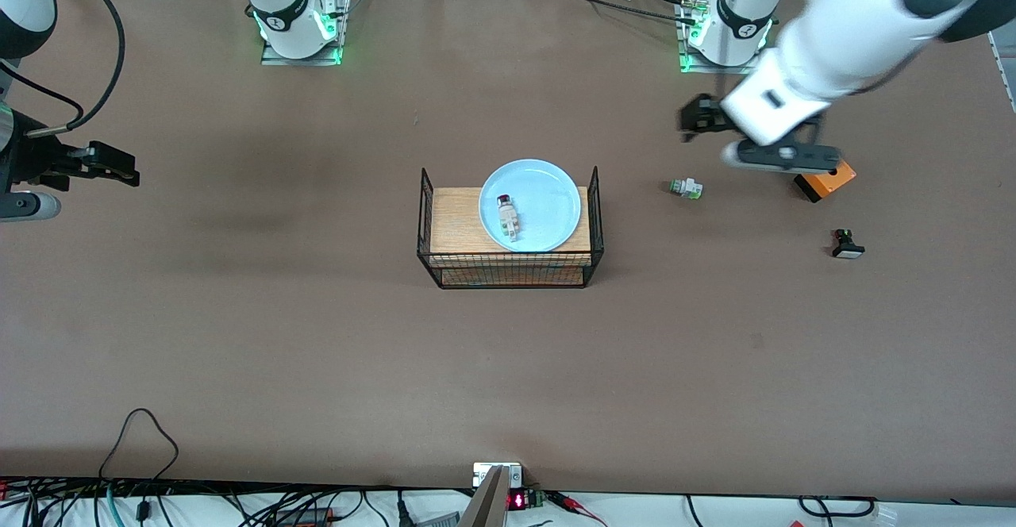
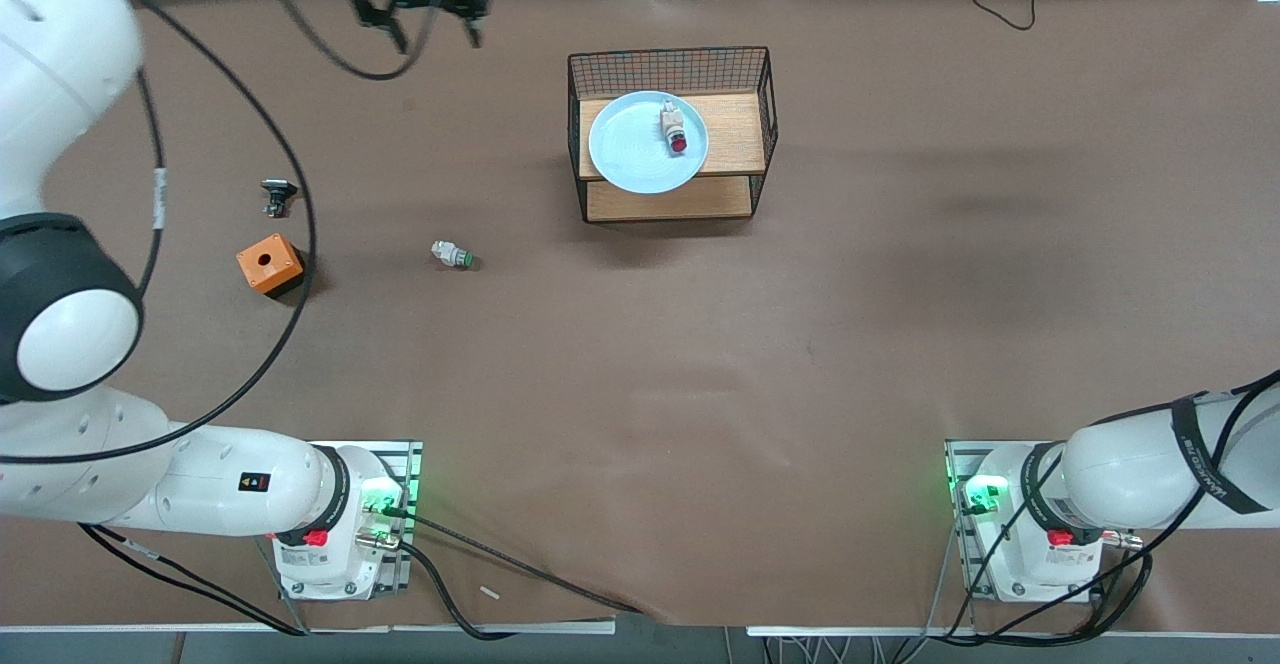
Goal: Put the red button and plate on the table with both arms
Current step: 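Reach the left gripper into the blue plate and grasp the white button, then lift the white button out of the basket with the left gripper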
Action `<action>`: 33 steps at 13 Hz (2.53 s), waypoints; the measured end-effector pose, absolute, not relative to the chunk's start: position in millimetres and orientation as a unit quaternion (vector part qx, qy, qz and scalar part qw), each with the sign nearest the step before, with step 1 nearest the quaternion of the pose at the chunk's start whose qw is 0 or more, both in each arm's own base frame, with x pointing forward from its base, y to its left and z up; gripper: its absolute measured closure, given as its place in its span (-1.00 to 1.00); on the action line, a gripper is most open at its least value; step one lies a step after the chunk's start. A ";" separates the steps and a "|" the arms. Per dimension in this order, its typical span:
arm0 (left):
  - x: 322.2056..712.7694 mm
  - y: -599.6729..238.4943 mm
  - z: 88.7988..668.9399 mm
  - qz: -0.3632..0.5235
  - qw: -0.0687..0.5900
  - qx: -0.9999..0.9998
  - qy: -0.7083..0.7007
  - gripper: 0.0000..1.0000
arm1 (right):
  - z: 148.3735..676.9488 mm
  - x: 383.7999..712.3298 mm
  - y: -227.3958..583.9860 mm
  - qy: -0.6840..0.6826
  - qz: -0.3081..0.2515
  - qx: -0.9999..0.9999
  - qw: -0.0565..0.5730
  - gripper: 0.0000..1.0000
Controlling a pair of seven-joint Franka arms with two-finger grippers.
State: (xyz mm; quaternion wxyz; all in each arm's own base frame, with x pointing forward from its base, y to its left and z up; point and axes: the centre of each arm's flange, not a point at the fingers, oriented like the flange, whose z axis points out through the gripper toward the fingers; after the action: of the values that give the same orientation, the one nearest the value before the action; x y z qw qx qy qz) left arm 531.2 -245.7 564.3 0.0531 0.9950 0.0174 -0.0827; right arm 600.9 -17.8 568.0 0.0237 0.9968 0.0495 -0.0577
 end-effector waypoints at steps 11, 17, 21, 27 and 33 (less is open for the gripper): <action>542.9 -456.6 421.0 -0.023 0.075 0.996 0.038 -1.00 | 568.2 601.0 -14.6 0.052 -0.057 0.997 0.025 -1.00; 545.2 -486.1 381.2 0.020 0.069 0.997 0.037 -1.00 | 568.3 600.9 -18.1 0.049 -0.058 0.997 0.026 -1.00; 546.2 -490.7 358.8 0.024 0.059 0.997 0.038 -0.99 | 568.5 600.9 -14.7 0.051 -0.057 0.997 0.025 -1.00; 546.0 -492.0 349.3 0.020 0.056 0.997 0.039 0.11 | 568.8 600.9 -10.3 0.055 -0.057 0.997 0.025 -1.00; 545.9 -490.2 358.9 0.013 0.044 0.998 0.040 0.33 | 568.5 598.7 5.2 0.068 -0.065 0.995 0.025 -1.00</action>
State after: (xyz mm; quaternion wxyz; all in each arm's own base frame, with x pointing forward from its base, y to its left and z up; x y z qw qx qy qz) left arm 545.9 -490.2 358.9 0.0439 0.9981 0.0400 0.0134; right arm 598.7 5.2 568.5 0.0254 0.9953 0.0681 -0.0645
